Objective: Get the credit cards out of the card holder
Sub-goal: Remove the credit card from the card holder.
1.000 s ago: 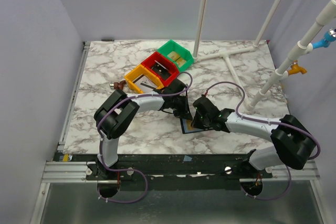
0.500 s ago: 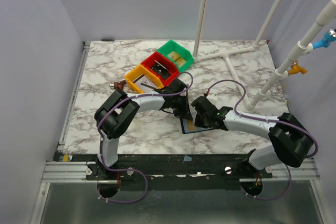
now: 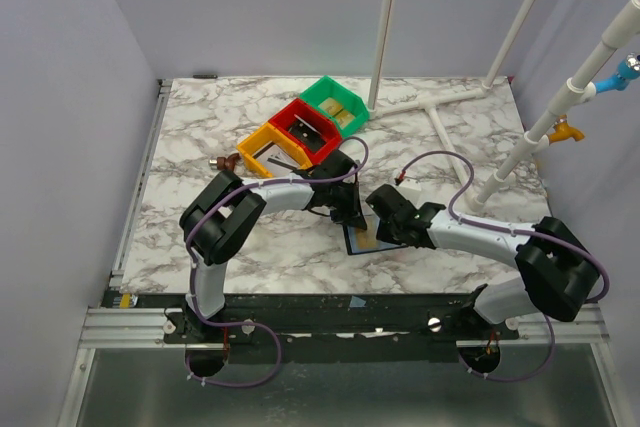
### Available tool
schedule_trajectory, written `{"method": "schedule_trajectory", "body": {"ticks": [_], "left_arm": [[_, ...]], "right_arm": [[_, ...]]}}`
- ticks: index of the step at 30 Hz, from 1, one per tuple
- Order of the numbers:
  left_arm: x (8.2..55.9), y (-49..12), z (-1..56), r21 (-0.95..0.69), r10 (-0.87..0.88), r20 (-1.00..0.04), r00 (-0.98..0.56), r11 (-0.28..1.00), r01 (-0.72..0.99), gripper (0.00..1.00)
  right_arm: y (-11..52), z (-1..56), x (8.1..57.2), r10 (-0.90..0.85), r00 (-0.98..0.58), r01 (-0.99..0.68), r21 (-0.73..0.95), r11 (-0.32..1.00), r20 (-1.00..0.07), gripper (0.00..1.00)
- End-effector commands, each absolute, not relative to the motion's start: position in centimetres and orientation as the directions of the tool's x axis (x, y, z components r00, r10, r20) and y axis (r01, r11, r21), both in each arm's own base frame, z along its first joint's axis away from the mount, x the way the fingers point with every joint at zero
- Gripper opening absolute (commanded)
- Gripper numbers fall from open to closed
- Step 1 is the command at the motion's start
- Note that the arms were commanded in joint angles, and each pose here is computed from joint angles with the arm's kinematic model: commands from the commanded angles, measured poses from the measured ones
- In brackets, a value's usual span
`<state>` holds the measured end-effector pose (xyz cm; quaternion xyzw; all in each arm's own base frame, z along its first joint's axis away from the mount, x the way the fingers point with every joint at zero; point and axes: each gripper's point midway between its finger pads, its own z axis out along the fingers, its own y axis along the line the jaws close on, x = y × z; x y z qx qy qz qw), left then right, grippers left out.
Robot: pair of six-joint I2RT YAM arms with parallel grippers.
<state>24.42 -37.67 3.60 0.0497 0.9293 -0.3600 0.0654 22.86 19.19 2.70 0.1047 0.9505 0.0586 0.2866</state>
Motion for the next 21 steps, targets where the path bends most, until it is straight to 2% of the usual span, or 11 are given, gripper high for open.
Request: {"method": "schedule_trajectory", "body": {"ticks": [1, 21], "left_arm": [[24.2, -37.0, 2.9, -0.622, 0.070, -0.160, -0.985, 0.768, 0.156, 0.00], [24.5, -38.9, 3.5, -0.601, 0.113, -0.173, -0.978, 0.775, 0.195, 0.00]], "right_arm": [[18.3, 3.0, 23.0, 0.251, -0.794, 0.202, 0.149, 0.968, -0.554, 0.01], [16.6, 1.8, 22.1, 0.298, -0.800, 0.252, 0.159, 0.955, -0.522, 0.01]]}}
